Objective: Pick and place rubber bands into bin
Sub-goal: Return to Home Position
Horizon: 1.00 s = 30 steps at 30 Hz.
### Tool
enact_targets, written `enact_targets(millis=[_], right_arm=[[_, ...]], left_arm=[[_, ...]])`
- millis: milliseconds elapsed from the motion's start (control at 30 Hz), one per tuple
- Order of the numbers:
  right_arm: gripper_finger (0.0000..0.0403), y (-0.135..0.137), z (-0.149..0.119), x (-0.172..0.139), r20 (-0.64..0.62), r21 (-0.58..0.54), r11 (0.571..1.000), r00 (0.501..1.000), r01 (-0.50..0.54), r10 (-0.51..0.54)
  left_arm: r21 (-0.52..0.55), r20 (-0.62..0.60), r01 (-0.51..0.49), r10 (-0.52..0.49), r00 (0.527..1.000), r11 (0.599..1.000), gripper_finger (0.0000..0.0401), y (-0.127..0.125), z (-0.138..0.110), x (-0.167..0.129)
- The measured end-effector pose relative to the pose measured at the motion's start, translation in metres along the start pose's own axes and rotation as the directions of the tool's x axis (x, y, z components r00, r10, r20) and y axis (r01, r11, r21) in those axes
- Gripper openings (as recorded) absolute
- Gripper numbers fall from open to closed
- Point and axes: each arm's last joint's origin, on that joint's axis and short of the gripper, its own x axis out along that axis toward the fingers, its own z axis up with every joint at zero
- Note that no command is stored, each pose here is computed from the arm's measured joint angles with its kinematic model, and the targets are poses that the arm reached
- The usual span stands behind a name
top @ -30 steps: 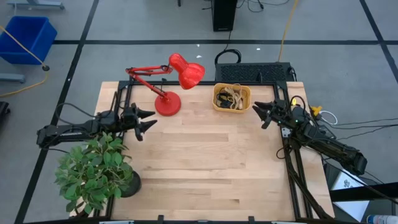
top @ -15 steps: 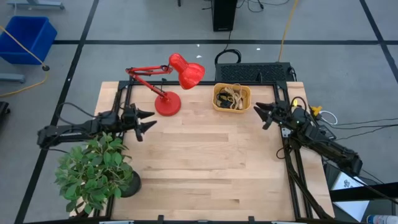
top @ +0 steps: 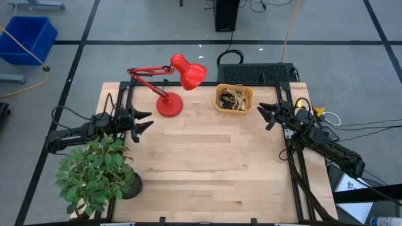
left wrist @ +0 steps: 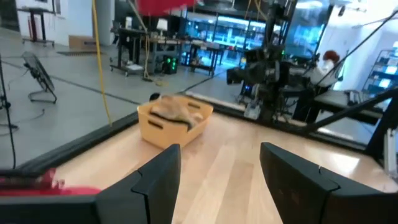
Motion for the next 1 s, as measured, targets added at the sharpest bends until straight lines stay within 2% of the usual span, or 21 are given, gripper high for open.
enact_targets(millis=[233,333,533,1000], right_arm=[[0.0139,0.0,0.005,0.0,0.061,-0.007,0.999,0.998,0.031,-0.031],[0.0139,0.0,0.005,0.0,0.059,-0.007,0.999,0.998,0.032,-0.032],[0.0139,-0.001,0.003,0.0,0.053,-0.006,0.998,0.997,0.064,-0.064],[0.0139,-0.001,0.003,0.0,0.052,-0.006,0.998,0.997,0.064,-0.063]], left_arm=[[-0.035,-0.018,-0.018,0.018,1.0,0.999,0.0228,0.005,-0.03,0.009],[-0.029,-0.006,-0.02,0.02,1.0,0.999,0.0228,0.005,-0.032,0.01],[0.102,-0.022,-0.02,0.023,0.999,0.995,0.0228,0.005,-0.033,0.011],[0.103,-0.022,-0.02,0.023,1.0,0.995,0.0228,0.005,-0.033,0.011]])
